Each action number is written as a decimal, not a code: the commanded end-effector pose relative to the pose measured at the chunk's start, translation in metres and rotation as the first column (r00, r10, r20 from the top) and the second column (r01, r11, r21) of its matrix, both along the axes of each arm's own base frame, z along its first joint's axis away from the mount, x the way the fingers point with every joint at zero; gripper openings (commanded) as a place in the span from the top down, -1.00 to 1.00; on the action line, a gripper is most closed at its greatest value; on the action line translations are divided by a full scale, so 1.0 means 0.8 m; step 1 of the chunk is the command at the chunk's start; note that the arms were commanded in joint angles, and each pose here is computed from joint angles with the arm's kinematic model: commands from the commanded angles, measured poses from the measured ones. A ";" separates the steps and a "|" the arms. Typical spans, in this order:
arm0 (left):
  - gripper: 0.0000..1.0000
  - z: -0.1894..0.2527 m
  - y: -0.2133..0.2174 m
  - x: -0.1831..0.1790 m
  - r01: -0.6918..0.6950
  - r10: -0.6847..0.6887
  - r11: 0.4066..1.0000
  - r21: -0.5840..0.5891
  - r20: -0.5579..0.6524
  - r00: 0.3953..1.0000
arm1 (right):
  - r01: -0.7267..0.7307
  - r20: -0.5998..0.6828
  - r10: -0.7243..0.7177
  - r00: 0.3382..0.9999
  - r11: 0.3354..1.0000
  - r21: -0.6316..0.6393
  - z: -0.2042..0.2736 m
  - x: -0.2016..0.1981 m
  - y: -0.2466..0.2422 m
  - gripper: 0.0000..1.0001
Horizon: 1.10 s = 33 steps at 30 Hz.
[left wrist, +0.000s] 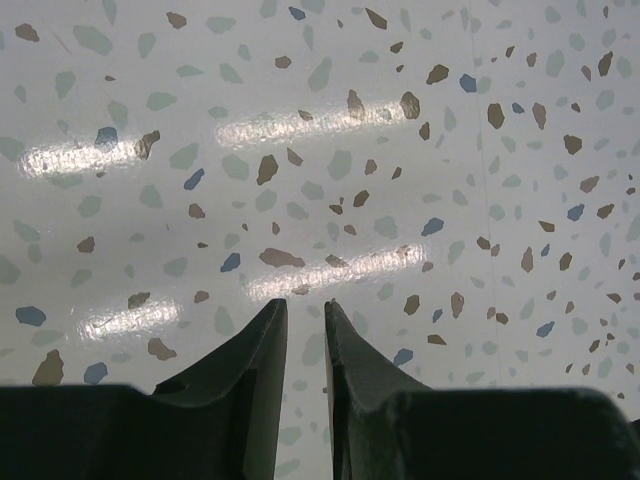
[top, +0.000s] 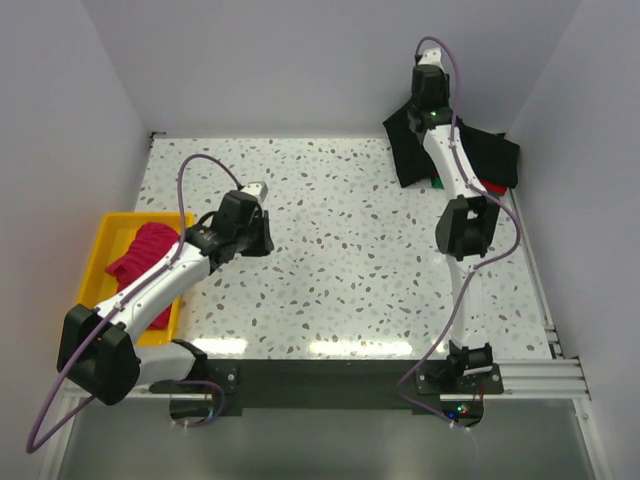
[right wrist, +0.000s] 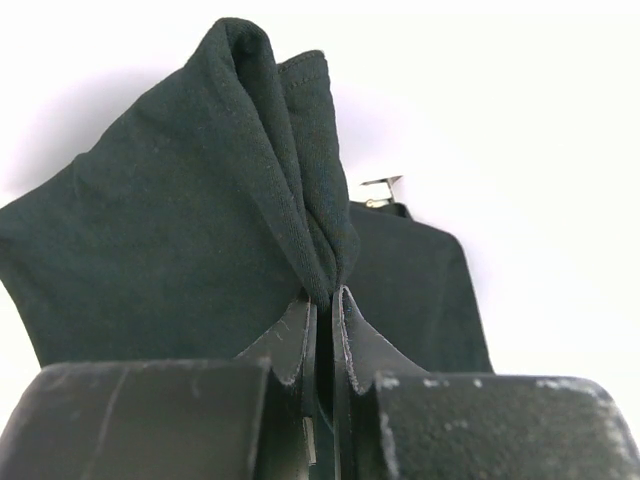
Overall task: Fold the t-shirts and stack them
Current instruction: Neatly place the folded tshirt to the corner
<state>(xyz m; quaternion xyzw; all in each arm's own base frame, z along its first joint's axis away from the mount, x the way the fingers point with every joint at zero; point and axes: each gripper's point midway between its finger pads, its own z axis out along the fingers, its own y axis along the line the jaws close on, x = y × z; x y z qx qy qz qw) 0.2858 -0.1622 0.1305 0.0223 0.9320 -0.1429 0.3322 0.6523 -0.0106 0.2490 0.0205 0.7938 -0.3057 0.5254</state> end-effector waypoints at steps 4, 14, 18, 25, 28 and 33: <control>0.48 0.009 -0.002 0.007 0.022 -0.022 0.999 -0.023 0.038 0.999 | 0.033 0.243 -0.037 0.969 0.999 0.020 0.159 -0.041 -0.031 1.00; 0.49 0.011 -0.002 0.006 0.023 -0.022 0.999 -0.029 0.045 0.999 | 0.046 0.269 -0.051 0.962 0.999 0.023 0.181 -0.055 -0.045 1.00; 0.49 0.009 -0.001 0.006 0.023 -0.022 0.999 -0.027 0.042 0.999 | 0.048 0.274 -0.054 0.960 0.998 0.028 0.187 -0.062 -0.047 1.00; 0.49 0.008 -0.006 0.003 0.037 -0.036 0.998 -0.042 0.036 0.999 | 0.088 0.294 -0.092 0.951 0.996 0.026 0.194 -0.068 -0.068 1.00; 0.49 0.007 -0.006 0.004 0.039 -0.038 0.998 -0.042 0.030 0.999 | 0.112 0.289 -0.116 0.950 0.993 0.031 0.186 -0.066 -0.085 1.00; 0.50 0.002 -0.008 0.003 0.044 -0.043 0.998 -0.043 0.020 0.999 | 0.159 0.272 -0.160 0.949 0.987 0.026 0.167 -0.064 -0.110 1.00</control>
